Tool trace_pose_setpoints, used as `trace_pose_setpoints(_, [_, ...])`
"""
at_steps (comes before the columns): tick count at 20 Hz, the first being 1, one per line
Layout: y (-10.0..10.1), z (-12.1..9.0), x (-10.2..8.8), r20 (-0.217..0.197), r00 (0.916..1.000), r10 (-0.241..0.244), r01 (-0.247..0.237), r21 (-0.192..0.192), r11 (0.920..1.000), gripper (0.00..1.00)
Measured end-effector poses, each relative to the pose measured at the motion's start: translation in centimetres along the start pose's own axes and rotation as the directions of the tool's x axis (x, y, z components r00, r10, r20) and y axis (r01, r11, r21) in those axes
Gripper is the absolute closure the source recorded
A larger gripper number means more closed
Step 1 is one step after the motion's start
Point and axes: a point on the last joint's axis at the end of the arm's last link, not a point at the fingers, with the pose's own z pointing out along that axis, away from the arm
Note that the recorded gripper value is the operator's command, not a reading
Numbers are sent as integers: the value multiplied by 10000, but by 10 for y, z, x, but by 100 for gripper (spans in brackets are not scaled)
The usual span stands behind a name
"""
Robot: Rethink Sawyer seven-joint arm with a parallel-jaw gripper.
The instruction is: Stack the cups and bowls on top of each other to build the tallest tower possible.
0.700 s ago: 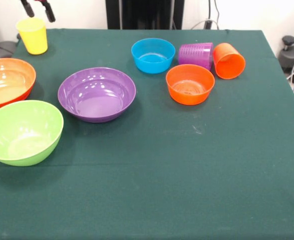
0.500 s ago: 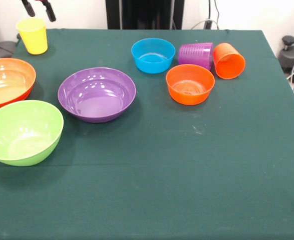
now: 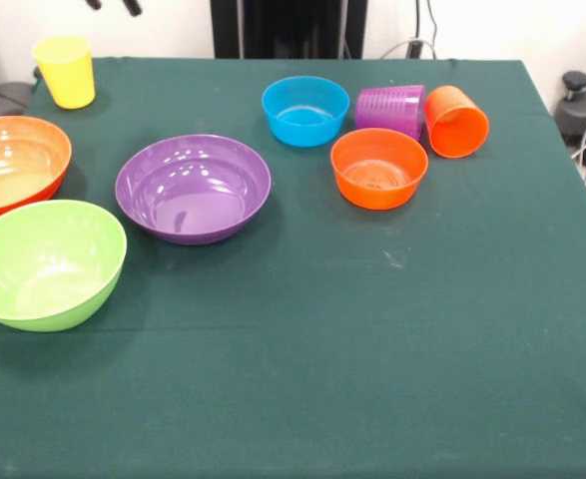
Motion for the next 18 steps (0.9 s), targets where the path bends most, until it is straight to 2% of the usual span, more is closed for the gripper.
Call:
trace_pose_setpoints(7, [-6, -13, -5, -69, 10000, -41, 40, -285, 9996, 0])
trace_pose_setpoints(14, [-2, -21, -7, -263, 9996, 69, -81, -448, 9990, 0])
trace_pose_setpoints(18, [5, -21, -6, -612, 9980, 153, -196, -706, 9973, 0])
